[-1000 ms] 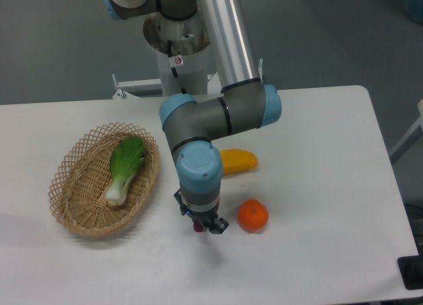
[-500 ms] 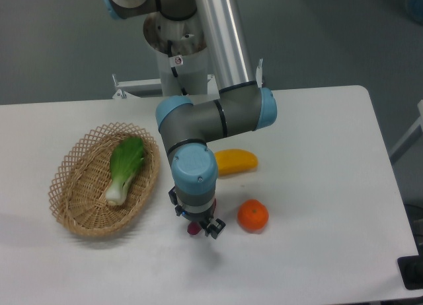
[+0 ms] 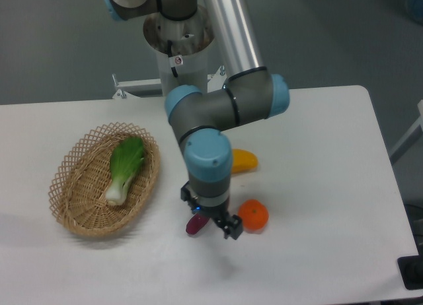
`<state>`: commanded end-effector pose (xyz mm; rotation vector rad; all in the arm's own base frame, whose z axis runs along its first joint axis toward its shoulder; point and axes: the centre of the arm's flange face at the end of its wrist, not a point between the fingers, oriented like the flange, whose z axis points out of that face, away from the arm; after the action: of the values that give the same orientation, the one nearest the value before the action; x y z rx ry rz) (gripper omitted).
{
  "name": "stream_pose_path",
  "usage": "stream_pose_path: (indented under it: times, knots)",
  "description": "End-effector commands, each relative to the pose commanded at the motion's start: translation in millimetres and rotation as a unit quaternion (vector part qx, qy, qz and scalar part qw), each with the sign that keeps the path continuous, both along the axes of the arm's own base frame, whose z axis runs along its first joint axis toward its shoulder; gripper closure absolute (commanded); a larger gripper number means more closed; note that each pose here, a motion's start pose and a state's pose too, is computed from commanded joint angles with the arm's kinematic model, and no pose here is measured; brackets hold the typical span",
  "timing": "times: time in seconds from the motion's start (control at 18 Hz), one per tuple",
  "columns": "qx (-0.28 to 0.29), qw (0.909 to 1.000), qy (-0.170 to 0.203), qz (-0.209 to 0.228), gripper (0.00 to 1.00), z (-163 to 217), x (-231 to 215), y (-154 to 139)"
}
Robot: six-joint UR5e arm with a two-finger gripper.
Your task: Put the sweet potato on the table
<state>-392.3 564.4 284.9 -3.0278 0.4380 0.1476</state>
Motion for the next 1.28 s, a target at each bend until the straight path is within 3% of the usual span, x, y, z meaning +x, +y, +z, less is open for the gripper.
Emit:
stream_pose_path:
  times: [0.89,1.28]
  knots:
    - [0.001,0.9997,0.021,-0.012,0.00,17,-112,-93]
    - [-0.006,0.9986,0.025,-0.046,0.00,16,-145,-131]
